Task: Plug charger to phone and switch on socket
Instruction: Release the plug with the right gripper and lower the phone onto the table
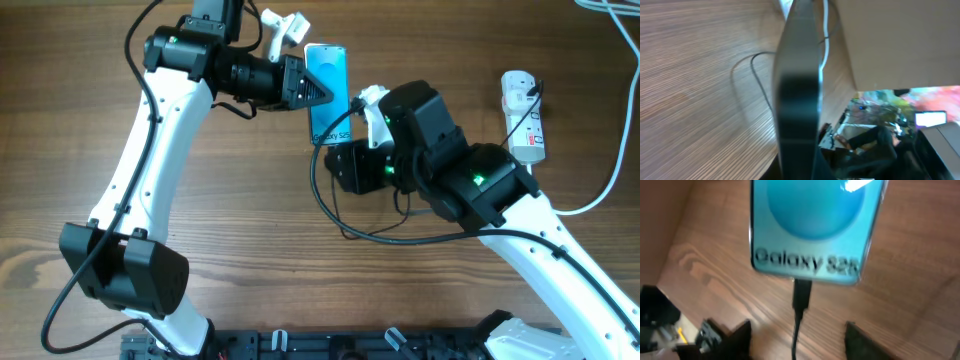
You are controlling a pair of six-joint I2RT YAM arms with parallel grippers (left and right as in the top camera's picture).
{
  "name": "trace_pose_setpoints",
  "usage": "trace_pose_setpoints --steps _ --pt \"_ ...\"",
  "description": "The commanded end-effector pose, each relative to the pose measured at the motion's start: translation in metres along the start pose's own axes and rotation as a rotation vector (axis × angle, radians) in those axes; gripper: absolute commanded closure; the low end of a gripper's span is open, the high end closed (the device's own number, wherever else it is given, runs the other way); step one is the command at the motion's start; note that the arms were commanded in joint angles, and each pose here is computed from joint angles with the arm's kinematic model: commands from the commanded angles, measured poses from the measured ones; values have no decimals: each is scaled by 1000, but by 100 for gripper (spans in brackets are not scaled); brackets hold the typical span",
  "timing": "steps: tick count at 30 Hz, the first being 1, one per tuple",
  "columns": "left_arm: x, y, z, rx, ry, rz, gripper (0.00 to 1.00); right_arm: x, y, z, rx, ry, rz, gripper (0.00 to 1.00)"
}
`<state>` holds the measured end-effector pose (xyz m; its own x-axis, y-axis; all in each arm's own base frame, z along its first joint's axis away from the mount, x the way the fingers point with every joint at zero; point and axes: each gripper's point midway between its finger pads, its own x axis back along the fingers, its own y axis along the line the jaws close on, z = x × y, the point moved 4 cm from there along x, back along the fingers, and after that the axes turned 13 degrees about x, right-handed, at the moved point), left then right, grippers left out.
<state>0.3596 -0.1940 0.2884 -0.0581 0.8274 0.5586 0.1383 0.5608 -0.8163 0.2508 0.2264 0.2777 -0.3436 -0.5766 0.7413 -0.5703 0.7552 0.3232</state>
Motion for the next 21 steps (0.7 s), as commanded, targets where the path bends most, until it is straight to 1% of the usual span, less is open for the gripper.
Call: trace_pose_setpoints --steps 1,2,7,10,13,21 --pt "-9 18 0 34 19 -68 96 11 3 4 -6 19 -12 5" --pt "-14 24 2 49 33 -76 96 11 2 7 -10 31 -8 1" --pt "-46 57 12 131 127 -115 96 11 2 9 -18 44 -5 0" --pt "-68 82 16 170 174 -165 96 11 2 10 -43 48 -3 0" --pt "-85 104 17 191 200 -216 96 11 1 11 -51 53 -2 0" --pt "-114 138 13 230 242 -228 94 6 -1 17 -99 79 6 0"
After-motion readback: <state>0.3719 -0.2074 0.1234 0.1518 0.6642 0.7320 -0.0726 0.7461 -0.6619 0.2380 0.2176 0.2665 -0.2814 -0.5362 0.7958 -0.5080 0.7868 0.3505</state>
